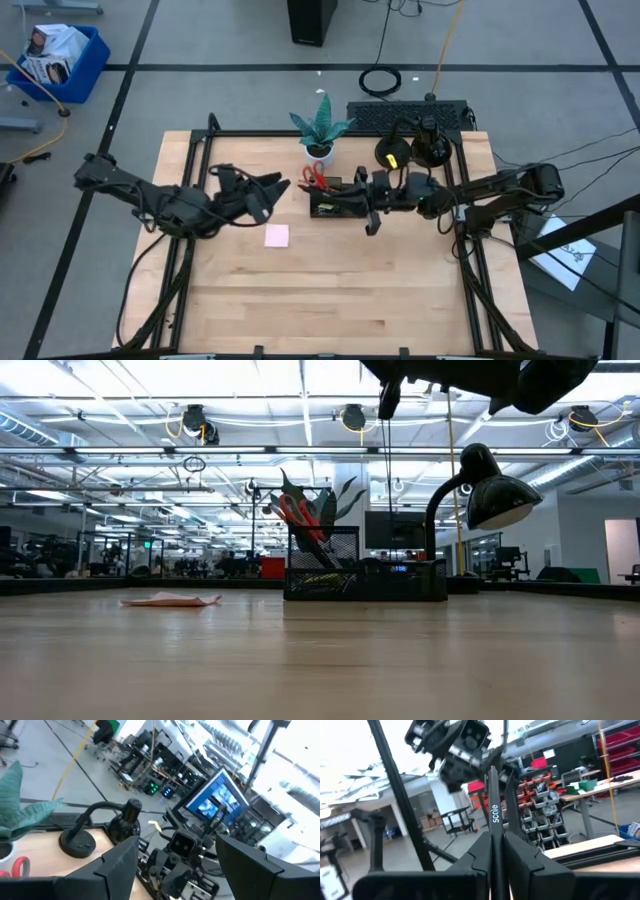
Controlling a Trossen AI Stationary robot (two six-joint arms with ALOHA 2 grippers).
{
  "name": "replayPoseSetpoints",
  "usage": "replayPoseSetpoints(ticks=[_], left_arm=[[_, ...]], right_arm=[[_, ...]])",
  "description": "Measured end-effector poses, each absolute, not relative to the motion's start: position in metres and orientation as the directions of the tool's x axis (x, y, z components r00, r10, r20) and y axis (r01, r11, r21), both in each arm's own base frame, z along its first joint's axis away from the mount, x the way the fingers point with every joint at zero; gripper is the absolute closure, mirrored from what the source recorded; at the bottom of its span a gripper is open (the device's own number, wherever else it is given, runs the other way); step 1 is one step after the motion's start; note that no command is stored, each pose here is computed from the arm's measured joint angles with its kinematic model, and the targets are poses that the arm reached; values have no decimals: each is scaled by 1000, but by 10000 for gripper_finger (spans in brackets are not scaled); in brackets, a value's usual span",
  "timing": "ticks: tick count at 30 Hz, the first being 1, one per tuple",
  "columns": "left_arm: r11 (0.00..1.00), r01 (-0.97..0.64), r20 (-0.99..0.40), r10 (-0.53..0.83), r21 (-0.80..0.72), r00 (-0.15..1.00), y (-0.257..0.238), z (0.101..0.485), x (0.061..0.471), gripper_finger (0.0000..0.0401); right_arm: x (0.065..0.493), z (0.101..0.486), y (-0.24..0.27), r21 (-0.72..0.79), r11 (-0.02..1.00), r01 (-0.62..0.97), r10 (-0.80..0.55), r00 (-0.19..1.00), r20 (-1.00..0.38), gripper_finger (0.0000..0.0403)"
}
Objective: Pick and place office supplies into organizer
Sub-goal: Put the black pen into the black desk organizer
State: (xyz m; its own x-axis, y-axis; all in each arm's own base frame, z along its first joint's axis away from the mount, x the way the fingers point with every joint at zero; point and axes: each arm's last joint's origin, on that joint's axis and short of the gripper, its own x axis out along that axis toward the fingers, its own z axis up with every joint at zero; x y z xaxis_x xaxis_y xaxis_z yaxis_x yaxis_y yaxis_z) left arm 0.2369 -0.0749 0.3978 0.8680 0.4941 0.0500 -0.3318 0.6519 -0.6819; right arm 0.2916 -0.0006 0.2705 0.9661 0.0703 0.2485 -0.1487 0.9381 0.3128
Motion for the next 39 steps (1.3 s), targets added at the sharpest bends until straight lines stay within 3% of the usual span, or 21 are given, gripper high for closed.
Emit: replayPoseSetpoints(ticks=[15, 34, 39], left_arm=[[634, -348, 60, 530, -691, 846, -81, 372, 281, 135], [620, -270, 42, 441, -736, 896, -73, 356, 304, 135], [631, -239, 99, 452, -738, 887, -70, 364, 304, 159]], right_arm=[[290, 275, -1, 351, 921, -171, 65, 953, 295, 377], [289, 278, -1, 355, 920, -167, 44, 943, 330, 377], [289, 278, 0, 354, 919, -172, 49, 943, 330, 373]])
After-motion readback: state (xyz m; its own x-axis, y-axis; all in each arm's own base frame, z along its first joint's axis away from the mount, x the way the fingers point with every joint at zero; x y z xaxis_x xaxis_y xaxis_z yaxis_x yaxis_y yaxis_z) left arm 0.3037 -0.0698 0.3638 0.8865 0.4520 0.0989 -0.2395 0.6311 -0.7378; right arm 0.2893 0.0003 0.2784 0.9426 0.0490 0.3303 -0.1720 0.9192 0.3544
